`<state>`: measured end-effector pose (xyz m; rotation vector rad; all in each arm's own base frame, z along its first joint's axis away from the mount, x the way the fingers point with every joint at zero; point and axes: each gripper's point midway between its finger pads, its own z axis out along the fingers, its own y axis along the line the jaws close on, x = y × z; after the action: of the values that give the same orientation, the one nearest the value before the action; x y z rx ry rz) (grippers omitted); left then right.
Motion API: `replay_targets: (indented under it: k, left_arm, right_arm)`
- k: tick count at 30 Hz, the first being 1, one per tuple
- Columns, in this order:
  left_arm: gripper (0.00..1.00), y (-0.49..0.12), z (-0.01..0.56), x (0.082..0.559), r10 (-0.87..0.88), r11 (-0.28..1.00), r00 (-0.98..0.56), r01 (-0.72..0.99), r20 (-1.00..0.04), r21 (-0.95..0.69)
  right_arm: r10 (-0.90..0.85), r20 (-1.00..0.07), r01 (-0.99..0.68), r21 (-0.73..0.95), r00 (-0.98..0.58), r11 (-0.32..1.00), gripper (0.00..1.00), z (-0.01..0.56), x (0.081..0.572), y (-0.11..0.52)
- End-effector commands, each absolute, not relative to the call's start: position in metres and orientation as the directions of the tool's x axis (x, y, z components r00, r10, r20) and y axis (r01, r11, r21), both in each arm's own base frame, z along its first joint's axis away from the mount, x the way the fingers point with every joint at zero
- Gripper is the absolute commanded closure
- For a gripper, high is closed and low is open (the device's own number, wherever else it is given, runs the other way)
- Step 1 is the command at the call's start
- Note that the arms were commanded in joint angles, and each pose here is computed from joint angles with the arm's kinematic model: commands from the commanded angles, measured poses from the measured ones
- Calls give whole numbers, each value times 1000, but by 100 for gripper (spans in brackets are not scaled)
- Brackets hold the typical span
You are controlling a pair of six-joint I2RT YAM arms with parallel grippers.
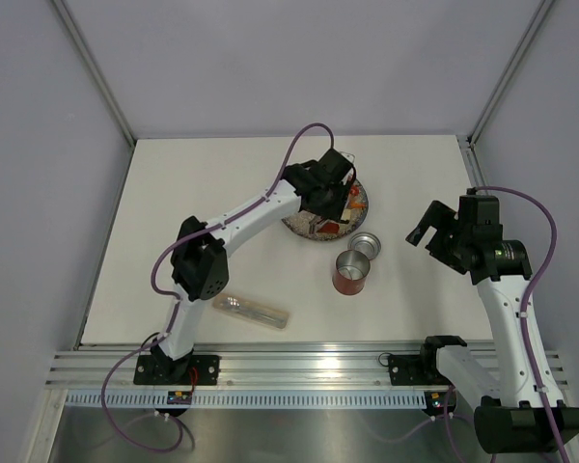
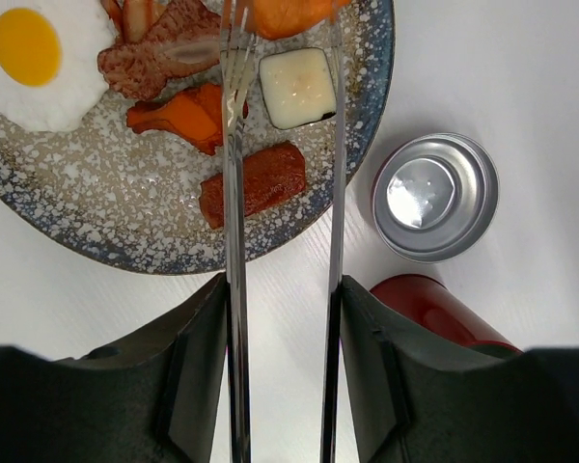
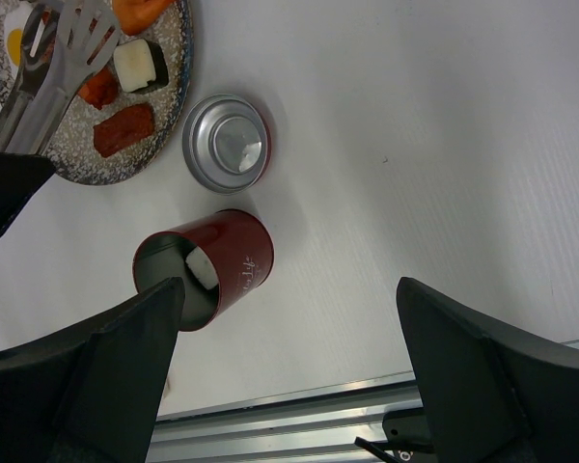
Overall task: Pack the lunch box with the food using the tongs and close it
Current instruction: Pick up the fake food from the plate.
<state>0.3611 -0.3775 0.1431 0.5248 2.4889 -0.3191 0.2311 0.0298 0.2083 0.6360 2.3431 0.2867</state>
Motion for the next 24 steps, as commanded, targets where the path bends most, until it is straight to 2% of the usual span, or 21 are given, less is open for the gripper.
replay_targets:
  k: [1, 9, 11, 24]
  left_arm:
    - [50, -384, 185, 364, 268, 873, -708, 465, -653, -146]
    - [46, -382, 182, 355, 305, 880, -707, 465, -638, -95]
    - [43, -382, 178, 353, 319, 881, -705, 467, -634, -77]
    - [42, -385, 161, 344, 340, 880, -721, 470, -604, -65]
  right_arm:
    - [510, -577, 345, 378, -638, 859, 0, 213, 236, 32]
    - [510, -575, 349, 374, -639, 859, 1, 212, 236, 31]
    - [511, -575, 349, 375, -639, 859, 1, 212, 237, 31]
    - [508, -573, 341, 381, -643, 860, 1, 212, 238, 33]
